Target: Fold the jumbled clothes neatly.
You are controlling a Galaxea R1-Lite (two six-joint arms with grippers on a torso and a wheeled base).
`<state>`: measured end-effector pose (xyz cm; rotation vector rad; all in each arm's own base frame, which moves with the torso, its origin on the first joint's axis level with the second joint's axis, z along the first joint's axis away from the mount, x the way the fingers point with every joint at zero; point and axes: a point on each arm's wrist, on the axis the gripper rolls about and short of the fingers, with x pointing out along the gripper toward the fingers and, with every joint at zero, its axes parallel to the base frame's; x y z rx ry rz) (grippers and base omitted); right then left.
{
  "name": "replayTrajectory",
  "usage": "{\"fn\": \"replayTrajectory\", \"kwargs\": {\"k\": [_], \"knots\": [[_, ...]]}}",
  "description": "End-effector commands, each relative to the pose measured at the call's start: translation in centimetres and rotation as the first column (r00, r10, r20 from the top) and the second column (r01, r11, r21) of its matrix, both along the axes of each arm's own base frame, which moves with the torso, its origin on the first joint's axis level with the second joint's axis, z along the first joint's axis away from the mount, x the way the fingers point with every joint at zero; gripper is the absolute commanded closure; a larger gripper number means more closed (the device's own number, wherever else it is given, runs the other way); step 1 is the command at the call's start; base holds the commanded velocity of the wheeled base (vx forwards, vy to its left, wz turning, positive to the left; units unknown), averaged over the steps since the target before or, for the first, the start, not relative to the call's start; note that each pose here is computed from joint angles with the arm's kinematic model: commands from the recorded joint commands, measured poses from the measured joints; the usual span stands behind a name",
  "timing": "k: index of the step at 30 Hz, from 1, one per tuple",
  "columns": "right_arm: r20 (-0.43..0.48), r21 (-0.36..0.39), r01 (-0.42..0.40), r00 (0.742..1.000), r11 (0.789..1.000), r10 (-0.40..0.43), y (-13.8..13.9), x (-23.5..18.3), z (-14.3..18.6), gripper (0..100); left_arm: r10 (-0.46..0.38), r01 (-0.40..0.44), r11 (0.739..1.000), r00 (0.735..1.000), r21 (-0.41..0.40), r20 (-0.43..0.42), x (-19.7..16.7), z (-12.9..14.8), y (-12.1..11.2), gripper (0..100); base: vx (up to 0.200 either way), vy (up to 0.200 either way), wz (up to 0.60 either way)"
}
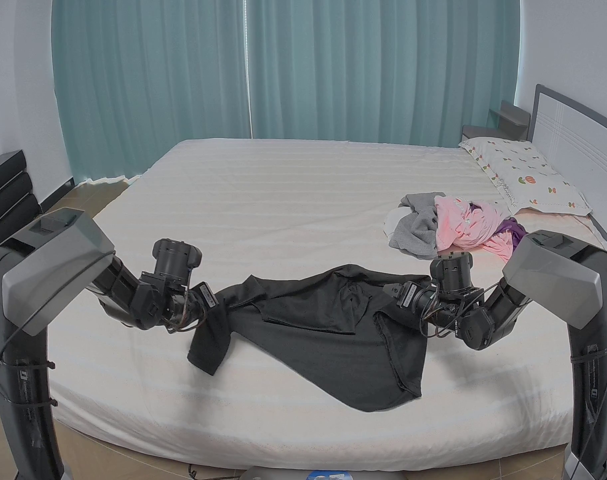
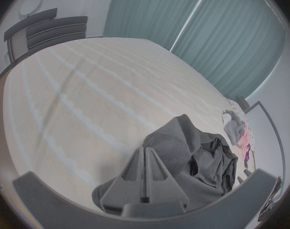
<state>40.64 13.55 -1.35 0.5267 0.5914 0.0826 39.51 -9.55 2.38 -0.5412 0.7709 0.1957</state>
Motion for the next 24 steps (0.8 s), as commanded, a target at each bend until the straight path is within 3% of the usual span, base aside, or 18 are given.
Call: {"fn": "replayTrajectory", "kwargs": {"k": [1,12,13,24], "knots": [[-0.026,-0.017,-0.036,0.999,0.999,0.035,1.3,-0.7,-0.9,0,0.062,-0.061,0.998,0.998,-0.008,0.032,0.3,1.9,2.5,100,0.000,0.000,0.00],[-0.078,-0.095,-0.094,0.993,0.991,0.087,2.7,-0.5,-2.5,0,0.078,-0.078,0.997,0.996,0.001,-0.039,-0.8,0.3,3.2,100,0.000,0.000,0.00],[-0.088,-0.113,-0.107,0.991,0.988,0.097,2.8,-0.4,-2.4,100,0.075,-0.075,0.997,0.996,0.003,-0.046,-1.0,0.1,3.1,100,0.000,0.000,0.00],[-0.077,-0.149,-0.055,0.996,0.987,0.044,1.6,-0.1,-1.1,100,0.073,-0.072,0.997,0.993,0.012,-0.089,-2.0,-0.7,3.1,100,0.000,0.000,0.00]]}}
